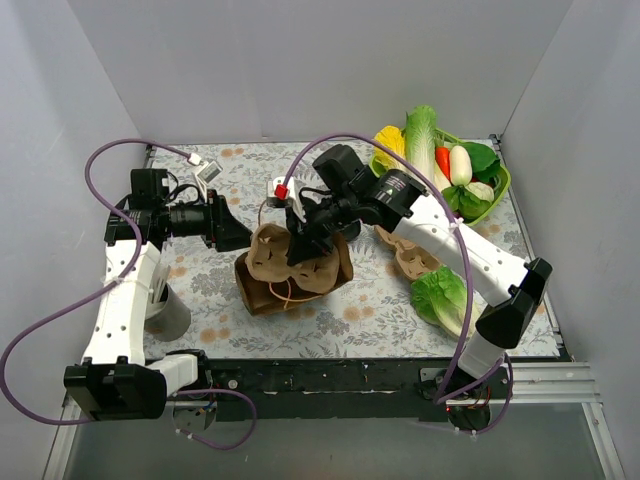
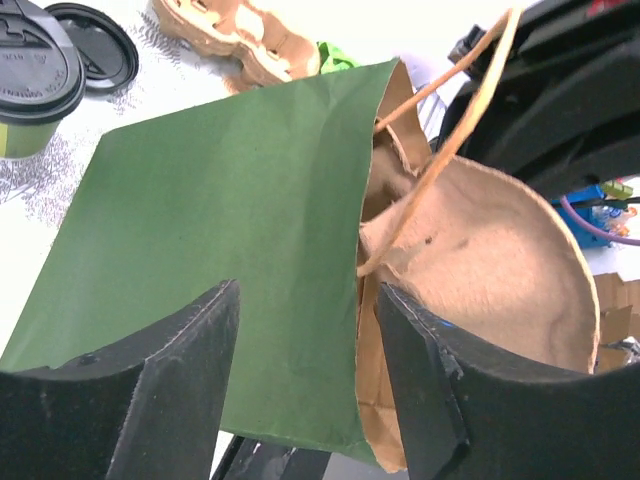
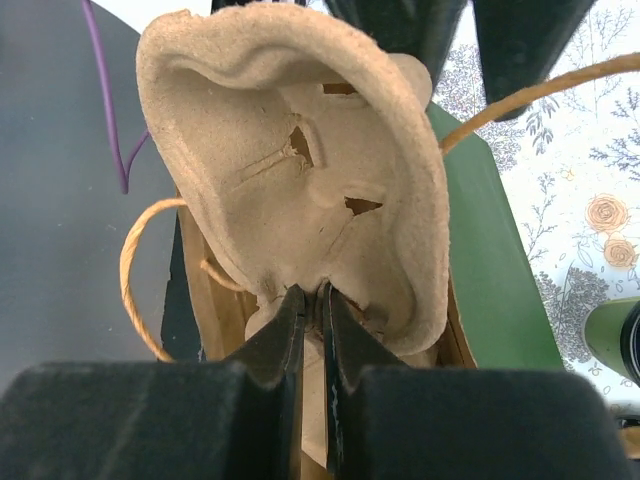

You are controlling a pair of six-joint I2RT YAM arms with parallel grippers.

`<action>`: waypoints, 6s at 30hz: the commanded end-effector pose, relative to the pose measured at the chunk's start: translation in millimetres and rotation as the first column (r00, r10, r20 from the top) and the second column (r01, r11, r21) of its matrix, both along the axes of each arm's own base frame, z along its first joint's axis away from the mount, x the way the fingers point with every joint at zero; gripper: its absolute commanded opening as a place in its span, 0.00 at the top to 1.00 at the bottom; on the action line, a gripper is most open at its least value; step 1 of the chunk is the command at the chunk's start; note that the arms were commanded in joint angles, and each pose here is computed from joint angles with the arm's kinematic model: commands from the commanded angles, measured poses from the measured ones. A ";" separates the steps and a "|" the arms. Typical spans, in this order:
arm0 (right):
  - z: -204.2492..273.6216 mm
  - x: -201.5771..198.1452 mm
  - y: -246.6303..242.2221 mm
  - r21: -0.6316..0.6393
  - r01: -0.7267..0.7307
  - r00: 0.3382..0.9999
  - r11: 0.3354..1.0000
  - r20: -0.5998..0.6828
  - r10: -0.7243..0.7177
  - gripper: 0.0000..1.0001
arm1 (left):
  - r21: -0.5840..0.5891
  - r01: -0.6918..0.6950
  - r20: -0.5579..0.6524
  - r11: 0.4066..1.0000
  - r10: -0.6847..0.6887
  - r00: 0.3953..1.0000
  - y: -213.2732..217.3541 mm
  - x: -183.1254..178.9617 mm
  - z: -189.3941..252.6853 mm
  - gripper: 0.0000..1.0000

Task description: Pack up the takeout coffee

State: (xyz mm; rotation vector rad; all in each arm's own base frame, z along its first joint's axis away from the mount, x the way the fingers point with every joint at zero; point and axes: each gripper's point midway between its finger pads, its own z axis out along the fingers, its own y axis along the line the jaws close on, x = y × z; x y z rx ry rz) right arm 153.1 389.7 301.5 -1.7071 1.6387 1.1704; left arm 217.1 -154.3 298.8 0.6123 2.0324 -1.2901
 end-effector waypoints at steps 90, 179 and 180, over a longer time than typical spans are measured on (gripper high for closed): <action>-44.1 92.1 -17.0 -0.197 0.238 0.954 0.951 -0.135 -0.266 0.99 | 0.347 0.243 0.624 0.906 -0.417 0.661 -29.3 1.0 84.7 0.41; -83.6 17.9 -90.7 -0.487 -0.004 0.979 0.873 0.175 0.101 0.42 | 0.058 -0.557 0.810 0.829 0.287 0.511 -14.1 97.3 154.6 0.20; -77.2 18.9 -89.4 -0.472 0.006 0.978 0.882 0.185 0.092 0.39 | 0.067 -0.551 0.799 0.832 0.286 0.529 -15.6 96.9 147.0 0.20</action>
